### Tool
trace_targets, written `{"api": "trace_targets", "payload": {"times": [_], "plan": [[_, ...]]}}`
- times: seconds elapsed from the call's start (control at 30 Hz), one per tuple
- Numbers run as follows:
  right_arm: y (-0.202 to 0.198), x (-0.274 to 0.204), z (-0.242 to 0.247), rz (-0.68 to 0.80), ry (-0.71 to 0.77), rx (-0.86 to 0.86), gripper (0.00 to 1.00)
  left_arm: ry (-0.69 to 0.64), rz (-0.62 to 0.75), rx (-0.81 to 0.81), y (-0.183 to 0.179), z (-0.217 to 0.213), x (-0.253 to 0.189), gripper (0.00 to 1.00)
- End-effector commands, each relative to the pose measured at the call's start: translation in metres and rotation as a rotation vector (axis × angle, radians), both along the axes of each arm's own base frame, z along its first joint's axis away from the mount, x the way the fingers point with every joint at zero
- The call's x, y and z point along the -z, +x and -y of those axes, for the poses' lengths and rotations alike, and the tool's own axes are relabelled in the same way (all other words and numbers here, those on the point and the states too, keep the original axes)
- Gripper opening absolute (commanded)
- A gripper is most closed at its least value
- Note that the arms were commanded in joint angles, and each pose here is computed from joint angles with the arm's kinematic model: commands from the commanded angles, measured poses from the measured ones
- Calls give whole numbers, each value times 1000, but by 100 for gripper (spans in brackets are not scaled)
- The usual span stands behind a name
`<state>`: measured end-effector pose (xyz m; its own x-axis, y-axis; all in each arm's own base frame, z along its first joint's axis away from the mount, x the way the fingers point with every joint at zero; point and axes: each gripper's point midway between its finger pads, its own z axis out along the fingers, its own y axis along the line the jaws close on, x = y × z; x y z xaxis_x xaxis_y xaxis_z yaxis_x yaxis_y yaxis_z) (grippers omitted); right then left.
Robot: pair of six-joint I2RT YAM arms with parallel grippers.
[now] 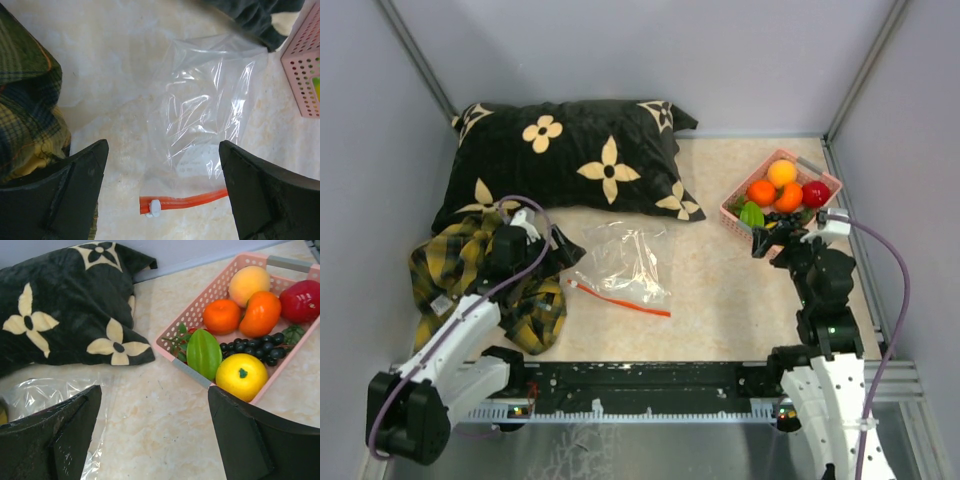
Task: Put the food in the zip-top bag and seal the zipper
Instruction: Pick up the zipper food storage bag at the center of the board.
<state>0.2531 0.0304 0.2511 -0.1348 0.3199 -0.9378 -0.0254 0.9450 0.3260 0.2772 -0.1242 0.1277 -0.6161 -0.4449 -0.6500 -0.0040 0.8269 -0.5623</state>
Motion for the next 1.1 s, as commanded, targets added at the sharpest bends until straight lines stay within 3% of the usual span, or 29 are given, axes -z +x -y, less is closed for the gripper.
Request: {"api": "trace_targets", "payload": {"times": [0.0,0.23,0.47,1.07], "plan": [[7,-7,-21,44,-3,-129,88,-71,-33,113,0,25,11,97],[11,7,-44,12,21,-254,88,-76,-182,267,-2,48,46,87],[10,22,-65,-25,12,-341,88,-126,-190,295,-5,56,52,72],[8,58,-153,-113,-152,-623,88,-133,-90,292,-10,53,26,10]]}}
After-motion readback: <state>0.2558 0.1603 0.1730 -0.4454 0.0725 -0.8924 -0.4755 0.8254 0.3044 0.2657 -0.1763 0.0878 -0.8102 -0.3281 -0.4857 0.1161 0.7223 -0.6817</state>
